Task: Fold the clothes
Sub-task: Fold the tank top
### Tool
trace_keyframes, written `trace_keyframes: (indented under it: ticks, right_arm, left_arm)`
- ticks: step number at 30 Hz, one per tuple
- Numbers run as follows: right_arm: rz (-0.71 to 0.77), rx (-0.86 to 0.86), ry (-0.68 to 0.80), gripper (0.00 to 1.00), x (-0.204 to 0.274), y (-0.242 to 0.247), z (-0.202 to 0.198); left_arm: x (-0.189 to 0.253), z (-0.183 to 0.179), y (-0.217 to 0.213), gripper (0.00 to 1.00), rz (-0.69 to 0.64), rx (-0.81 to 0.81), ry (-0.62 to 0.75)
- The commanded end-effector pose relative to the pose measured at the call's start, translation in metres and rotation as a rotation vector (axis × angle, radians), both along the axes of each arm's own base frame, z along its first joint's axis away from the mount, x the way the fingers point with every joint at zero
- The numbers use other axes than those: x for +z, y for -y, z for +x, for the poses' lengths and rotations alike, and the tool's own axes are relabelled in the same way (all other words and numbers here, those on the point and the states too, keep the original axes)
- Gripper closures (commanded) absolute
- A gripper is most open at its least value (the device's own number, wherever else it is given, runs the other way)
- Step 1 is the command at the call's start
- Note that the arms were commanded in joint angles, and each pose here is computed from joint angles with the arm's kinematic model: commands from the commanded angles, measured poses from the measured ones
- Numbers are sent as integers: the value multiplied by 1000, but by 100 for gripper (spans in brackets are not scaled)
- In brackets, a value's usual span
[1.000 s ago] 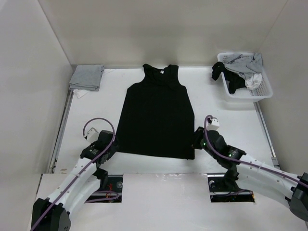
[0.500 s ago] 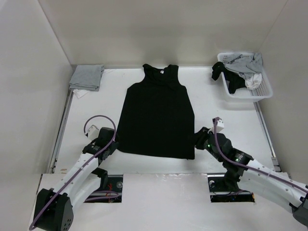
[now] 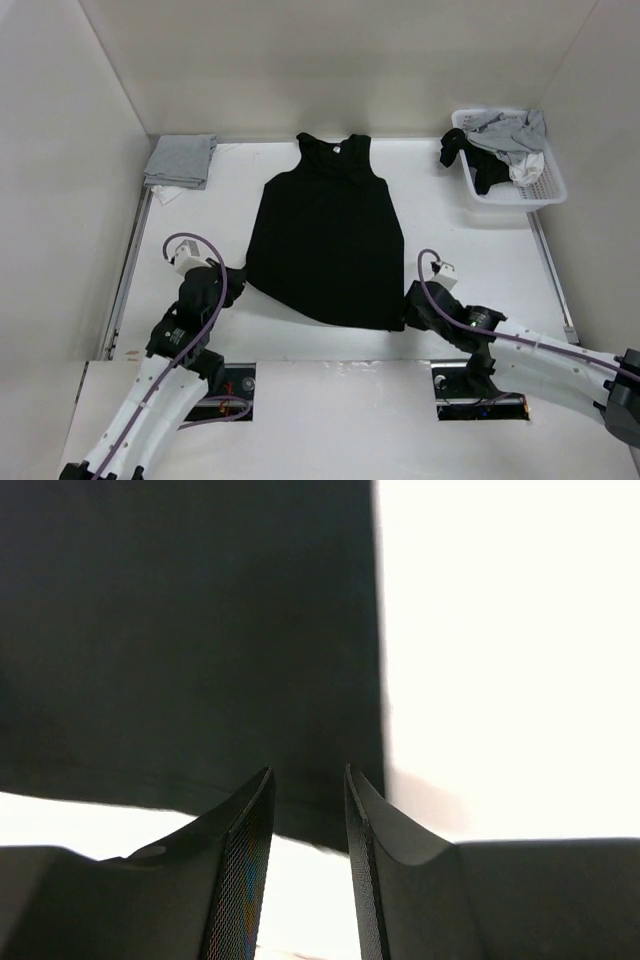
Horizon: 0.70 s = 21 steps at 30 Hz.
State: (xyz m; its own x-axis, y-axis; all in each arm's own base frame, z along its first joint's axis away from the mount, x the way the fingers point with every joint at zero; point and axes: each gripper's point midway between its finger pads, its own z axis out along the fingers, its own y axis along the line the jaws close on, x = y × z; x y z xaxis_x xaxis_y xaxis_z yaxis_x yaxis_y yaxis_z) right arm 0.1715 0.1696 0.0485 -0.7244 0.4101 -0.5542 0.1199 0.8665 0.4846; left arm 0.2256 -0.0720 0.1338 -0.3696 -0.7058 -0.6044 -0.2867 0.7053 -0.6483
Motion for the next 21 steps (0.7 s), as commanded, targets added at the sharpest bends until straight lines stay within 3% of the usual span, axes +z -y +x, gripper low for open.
trace_keyframes:
  ticks: [1, 8, 20, 21]
  right_arm:
    - [-40, -73, -66, 61, 4, 6, -10]
    - [-111, -113, -199, 59, -17, 11, -28]
    - [-48, -150, -251, 73, -24, 3, -36]
    - [-33, -139, -258, 77, -26, 0, -37]
  left_arm:
    - [6, -2, 0, 100, 52, -29, 57]
    - [-7, -3, 13, 99, 42, -102, 90]
    - [1, -1, 20, 98, 35, -149, 139]
    - [3, 0, 20, 98, 31, -147, 142]
